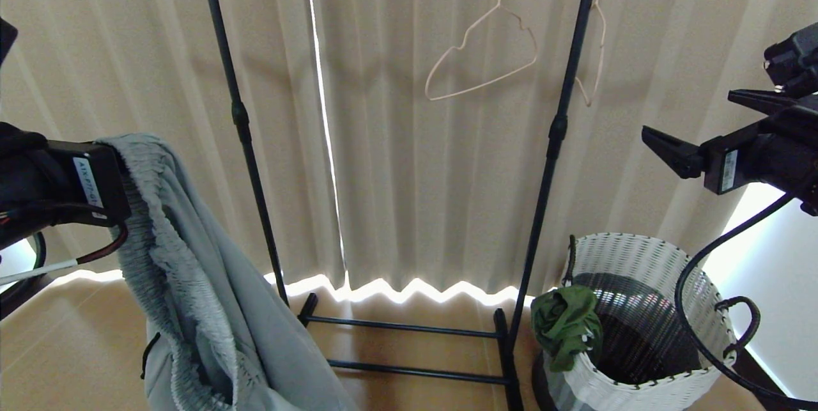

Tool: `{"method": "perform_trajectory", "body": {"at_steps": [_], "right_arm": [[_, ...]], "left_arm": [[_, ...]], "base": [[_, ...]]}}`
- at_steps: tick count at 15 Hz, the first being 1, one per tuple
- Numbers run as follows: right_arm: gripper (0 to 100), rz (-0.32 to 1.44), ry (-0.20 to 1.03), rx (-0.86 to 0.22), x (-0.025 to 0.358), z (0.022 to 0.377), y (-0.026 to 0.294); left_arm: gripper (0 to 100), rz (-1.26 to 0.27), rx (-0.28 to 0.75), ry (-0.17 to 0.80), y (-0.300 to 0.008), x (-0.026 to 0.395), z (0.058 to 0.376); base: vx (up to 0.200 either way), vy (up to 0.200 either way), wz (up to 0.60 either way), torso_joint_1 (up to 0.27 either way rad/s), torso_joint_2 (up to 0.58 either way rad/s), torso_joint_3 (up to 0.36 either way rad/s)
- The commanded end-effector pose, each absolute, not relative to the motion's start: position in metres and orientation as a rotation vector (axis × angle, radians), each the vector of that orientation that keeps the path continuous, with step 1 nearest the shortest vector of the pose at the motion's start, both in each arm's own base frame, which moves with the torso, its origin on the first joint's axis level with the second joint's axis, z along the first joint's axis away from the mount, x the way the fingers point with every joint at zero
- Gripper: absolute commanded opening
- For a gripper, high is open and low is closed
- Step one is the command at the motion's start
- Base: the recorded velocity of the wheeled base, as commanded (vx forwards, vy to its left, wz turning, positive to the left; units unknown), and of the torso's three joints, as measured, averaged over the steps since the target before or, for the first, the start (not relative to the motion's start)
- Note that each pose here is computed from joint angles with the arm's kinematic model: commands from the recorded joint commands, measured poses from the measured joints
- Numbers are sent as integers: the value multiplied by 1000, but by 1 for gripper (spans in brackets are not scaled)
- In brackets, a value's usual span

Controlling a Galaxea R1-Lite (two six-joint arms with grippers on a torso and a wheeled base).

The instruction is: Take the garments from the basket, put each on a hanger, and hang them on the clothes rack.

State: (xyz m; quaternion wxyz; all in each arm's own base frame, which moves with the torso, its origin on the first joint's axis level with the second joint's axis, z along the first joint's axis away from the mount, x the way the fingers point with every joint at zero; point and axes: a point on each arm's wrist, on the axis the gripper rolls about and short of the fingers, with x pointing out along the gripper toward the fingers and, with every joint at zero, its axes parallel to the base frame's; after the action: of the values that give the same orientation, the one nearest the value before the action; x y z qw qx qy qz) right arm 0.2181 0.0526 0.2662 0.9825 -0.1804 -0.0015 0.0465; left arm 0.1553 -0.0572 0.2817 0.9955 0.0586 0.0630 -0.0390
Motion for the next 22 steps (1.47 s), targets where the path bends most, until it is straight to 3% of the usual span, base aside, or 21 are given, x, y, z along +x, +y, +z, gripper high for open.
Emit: {"method": "perform_trajectory", "body": {"at_steps": [1, 8, 16, 22], "right_arm": [[100, 94, 11, -364, 223, 258, 54], [100, 84, -45, -365, 222, 232, 54], [100, 107, 195, -342, 211, 204, 52], [100, 107, 137, -438, 203, 193, 49]], "left_arm": [[0, -78, 118, 124, -57, 154, 282], [0, -79, 139, 123, -57, 154, 281], [0, -81, 143, 127, -57, 154, 280], [0, -79, 141, 124, -57, 154, 281]], "base": [[0, 0, 0, 0, 0, 0], [0, 0, 0, 0, 0, 0], [0, 0, 0, 0, 0, 0], [0, 0, 0, 0, 0, 0]]}}
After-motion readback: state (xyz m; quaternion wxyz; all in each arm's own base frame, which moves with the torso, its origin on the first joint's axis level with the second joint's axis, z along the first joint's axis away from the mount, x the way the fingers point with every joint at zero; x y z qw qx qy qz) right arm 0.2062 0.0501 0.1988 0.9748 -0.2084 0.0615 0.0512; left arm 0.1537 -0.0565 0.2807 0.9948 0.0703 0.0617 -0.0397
